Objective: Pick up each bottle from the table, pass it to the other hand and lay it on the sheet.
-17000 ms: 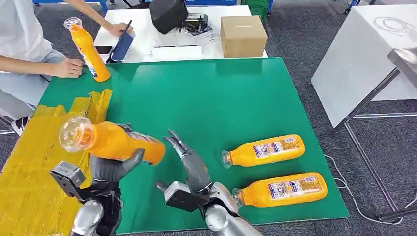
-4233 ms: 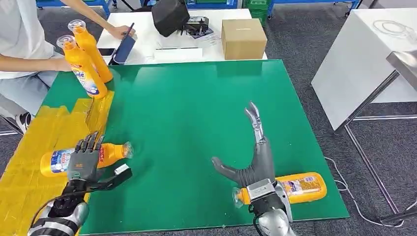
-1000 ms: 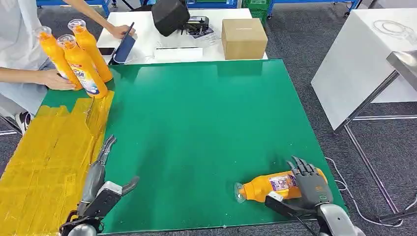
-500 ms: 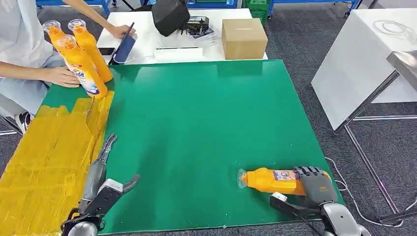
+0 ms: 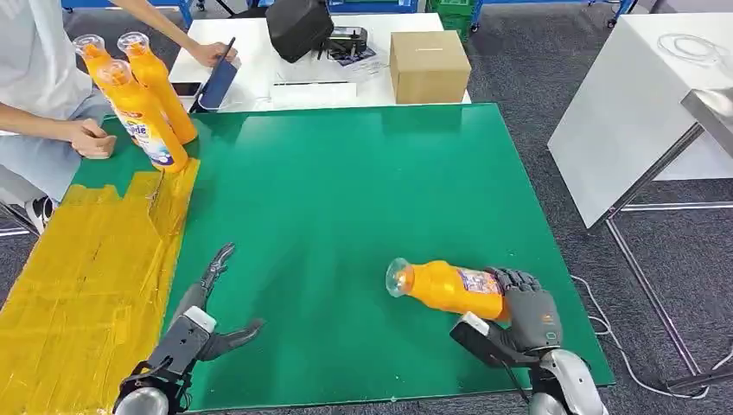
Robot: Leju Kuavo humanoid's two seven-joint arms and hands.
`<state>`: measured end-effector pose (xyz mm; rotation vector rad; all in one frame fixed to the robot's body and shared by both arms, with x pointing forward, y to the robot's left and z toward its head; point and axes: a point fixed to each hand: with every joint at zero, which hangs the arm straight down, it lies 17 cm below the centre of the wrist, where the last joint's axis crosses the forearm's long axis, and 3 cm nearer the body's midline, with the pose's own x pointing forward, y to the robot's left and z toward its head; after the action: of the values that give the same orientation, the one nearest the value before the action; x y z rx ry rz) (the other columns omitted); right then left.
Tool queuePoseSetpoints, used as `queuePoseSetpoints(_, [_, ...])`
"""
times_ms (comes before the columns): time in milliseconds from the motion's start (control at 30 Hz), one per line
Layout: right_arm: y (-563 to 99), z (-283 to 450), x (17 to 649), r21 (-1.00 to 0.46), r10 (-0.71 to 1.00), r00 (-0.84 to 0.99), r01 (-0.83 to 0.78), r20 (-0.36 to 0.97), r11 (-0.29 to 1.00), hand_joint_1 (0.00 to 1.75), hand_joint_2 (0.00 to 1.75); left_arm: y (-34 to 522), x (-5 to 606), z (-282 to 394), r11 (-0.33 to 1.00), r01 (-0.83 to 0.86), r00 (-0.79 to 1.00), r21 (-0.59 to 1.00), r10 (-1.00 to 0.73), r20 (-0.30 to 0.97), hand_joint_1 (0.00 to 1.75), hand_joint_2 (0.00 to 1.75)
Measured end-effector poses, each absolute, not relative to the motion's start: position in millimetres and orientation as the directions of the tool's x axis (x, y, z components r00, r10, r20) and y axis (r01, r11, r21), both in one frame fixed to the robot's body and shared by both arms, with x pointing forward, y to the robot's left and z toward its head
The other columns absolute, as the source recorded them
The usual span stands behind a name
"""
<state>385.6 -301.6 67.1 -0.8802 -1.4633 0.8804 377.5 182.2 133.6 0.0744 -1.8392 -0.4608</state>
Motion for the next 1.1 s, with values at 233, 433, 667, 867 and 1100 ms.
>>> queuePoseSetpoints(233, [-264, 123, 399, -0.587, 0.611, -0.215, 0.169, 0.762, 0.792, 1.75, 1.75, 151, 376, 166, 0.921, 0.388, -0.288, 0.044, 0.076, 0.954, 0.0, 1.75])
queuePoseSetpoints(433, [-241, 137, 404, -0.443, 0.471, -0.257, 0.163, 0.844, 0.882, 1.75, 1.75, 141, 382, 186, 0.904, 0.427, -0.291, -0.03, 0.169, 0.942, 0.0, 1.75])
queuePoseSetpoints(667, [-161, 132, 415, -0.179, 0.151, -0.27, -0.081, 0.951, 0.981, 1.75, 1.75, 119, 391, 217, 0.87, 0.487, -0.309, -0.07, 0.247, 0.918, 0.0, 1.75])
queuePoseSetpoints(867, [-87, 127, 413, -0.073, 0.011, -0.227, -0.268, 0.974, 0.961, 1.75, 1.75, 102, 394, 228, 0.861, 0.507, -0.34, -0.034, 0.237, 0.91, 0.0, 1.75])
queuePoseSetpoints(1100, [-28, 141, 411, -0.032, -0.062, -0.228, -0.388, 0.972, 0.921, 1.75, 1.75, 76, 388, 231, 0.846, 0.53, -0.39, 0.055, 0.185, 0.902, 0.0, 1.75])
